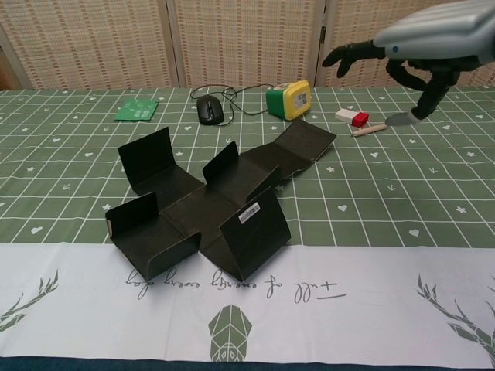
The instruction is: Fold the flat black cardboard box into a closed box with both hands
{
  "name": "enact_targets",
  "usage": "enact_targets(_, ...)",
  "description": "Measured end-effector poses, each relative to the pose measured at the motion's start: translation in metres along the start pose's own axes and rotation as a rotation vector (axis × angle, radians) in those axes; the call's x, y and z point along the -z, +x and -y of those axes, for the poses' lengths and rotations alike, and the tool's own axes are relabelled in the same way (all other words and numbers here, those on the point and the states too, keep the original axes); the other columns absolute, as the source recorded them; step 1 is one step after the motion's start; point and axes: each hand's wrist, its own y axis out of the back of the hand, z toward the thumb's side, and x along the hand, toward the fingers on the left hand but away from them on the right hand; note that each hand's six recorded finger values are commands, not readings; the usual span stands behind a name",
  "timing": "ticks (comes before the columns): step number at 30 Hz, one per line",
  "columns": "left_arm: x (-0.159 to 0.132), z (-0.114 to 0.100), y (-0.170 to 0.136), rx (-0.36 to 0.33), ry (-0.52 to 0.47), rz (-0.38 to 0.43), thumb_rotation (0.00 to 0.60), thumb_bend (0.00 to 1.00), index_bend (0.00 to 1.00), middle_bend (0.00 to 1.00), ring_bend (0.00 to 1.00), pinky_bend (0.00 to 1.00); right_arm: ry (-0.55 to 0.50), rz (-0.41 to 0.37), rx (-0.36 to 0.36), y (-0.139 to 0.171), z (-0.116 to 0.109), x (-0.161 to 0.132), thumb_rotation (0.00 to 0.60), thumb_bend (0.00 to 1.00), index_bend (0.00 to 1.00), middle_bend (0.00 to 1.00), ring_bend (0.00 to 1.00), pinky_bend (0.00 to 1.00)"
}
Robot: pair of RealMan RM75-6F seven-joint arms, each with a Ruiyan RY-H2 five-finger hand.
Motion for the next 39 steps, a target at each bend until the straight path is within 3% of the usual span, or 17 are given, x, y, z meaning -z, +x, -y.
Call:
enact_targets(7, 0.002, 0.001, -0.003, 0.003, -0.001, -0.005, 0.6, 0.17, 0.0, 0.0, 0.01, 0.16, 0.02, -0.07, -0.059, -0.038, 0.001, -0.031, 0.6, 0.33, 0.0, 0.13, 0.74, 0.94)
enact_targets(12, 0.003, 0.001, -0.004, 0.001, 0.0, -0.01, 0.6, 0.17, 0.0, 0.0, 0.01, 0.16, -0.004, -0.111, -0.106, -0.059, 0.004, -0.055, 0.6, 0.65, 0.0, 0.17, 0.74, 0.94)
enact_targets(20, 0.007, 0.001, -0.007, 0.0, 0.0, -0.021, 0.6, 0.17, 0.0, 0.0, 0.01, 0.16, -0.029, -0.146, -0.207, -0.086, 0.023, -0.087, 0.6, 0.67, 0.0, 0.17, 0.74, 0.94)
enact_targets(27, 0.009, 0.003, -0.01, 0.004, -0.004, -0.03, 0.6, 0.17, 0.0, 0.0, 0.01, 0.16, -0.005, -0.143, -0.264, -0.094, 0.04, -0.095, 0.6, 0.7, 0.01, 0.2, 0.74, 0.94)
enact_targets(39, 0.008, 0.008, -0.007, 0.009, -0.015, -0.016, 0.6, 0.17, 0.0, 0.0, 0.01, 0.16, -0.087, -0.106, -0.376, -0.056, 0.059, -0.075, 0.6, 0.7, 0.01, 0.2, 0.74, 0.94)
